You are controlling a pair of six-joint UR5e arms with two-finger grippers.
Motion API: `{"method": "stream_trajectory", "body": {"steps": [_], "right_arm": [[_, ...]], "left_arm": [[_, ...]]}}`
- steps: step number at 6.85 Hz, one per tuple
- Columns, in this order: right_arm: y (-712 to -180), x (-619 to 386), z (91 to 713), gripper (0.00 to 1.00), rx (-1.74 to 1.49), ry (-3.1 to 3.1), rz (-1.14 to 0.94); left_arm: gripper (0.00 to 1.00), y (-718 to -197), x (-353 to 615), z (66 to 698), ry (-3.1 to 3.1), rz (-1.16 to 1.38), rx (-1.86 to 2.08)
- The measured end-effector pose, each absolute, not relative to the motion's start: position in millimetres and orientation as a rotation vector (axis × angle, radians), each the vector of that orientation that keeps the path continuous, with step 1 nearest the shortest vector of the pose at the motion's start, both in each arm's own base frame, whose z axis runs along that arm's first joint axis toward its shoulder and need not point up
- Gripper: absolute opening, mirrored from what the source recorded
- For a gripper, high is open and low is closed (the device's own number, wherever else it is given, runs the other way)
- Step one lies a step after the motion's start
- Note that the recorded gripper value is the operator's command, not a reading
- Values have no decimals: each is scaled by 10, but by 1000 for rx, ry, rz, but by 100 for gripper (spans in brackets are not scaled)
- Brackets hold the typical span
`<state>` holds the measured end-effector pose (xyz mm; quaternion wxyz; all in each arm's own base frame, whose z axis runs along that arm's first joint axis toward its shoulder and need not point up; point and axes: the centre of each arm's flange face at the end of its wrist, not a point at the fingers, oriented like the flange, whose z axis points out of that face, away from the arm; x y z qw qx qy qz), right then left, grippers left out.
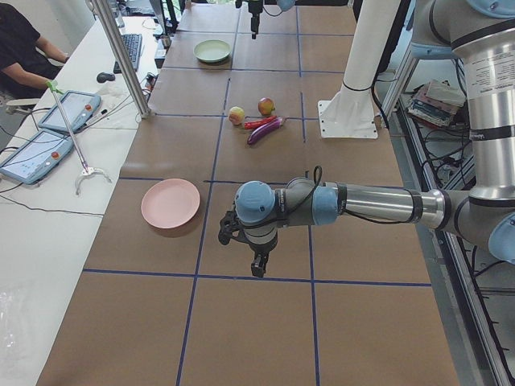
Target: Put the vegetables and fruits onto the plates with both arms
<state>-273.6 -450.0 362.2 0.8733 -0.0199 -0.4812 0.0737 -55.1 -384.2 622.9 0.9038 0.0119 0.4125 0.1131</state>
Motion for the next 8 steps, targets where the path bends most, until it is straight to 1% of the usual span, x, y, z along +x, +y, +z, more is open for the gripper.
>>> {"method": "stream_trajectory", "body": {"steps": [1, 3, 4, 6, 8], "right_arm": [[-4372, -3374, 3189, 100, -58, -1004, 209], [-4187, -4346, 2373, 100, -68, -938, 286], [-4187, -4699, 2172, 100, -77, -901, 328], [-4221, -5189, 2099, 100, -101, -839, 373], [-4139, -5466, 2153, 100, -123, -802, 364]], "left_arm": [[100, -3847, -545, 6220, 856, 235, 26], [100, -3855, -521, 6204, 869, 237, 28], [100, -3857, -518, 6201, 872, 237, 28], [100, -3857, -514, 6200, 873, 237, 28], [100, -3857, -514, 6197, 873, 238, 29]]}}
